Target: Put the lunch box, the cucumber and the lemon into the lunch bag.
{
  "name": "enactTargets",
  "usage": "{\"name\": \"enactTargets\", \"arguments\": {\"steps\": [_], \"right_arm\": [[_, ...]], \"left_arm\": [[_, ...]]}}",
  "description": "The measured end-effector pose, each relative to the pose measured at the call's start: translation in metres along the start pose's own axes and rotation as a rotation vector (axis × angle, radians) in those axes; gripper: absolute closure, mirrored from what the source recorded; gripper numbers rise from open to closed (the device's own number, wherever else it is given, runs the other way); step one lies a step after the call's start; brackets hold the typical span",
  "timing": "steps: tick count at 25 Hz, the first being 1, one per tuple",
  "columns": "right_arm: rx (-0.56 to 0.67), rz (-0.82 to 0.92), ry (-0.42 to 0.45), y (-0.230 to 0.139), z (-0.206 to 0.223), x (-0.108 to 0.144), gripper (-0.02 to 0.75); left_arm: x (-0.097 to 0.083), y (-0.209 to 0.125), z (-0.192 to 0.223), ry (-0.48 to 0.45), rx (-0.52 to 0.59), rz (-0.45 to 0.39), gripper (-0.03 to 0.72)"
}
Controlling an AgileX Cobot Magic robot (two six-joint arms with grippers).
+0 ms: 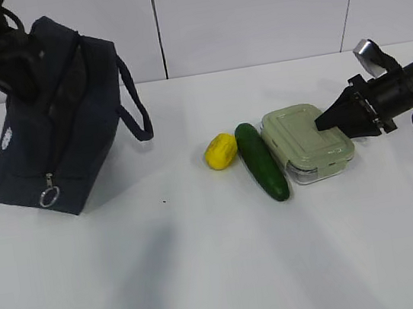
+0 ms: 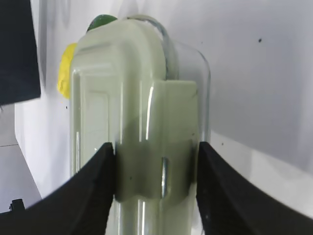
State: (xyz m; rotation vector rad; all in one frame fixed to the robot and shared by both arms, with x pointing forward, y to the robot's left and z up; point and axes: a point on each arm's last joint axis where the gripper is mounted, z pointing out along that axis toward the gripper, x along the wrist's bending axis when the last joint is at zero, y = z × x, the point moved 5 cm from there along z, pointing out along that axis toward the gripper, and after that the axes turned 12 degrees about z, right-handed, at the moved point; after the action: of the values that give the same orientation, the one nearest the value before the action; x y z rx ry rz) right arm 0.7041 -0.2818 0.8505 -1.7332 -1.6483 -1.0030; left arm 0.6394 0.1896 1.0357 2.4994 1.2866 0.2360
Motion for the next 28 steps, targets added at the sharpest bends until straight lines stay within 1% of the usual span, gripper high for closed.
{"name": "enactTargets", "arguments": {"steps": [3,6,19,28], "right_arm": [[0.000,0.000,0.000,0.000,0.000,0.000,0.358],[-0.001,0.001,0.001,0.000,0.000,0.000,0.358],[-0.035,0.030,0.023,0.005,0.000,0.003,0.374],[-0.110,0.010,-0.017,0.014,-0.011,0.013,0.377]], "left_arm": [[-0.016,0.003,0.011,-0.019,0.032,0.041,0.669],[-0.025,0.005,0.017,-0.027,0.046,0.067,0.669],[-0.025,0.005,0.018,-0.018,0.054,0.076,0.669],[-0.025,0.004,0.018,-0.019,0.057,0.076,0.669]]}}
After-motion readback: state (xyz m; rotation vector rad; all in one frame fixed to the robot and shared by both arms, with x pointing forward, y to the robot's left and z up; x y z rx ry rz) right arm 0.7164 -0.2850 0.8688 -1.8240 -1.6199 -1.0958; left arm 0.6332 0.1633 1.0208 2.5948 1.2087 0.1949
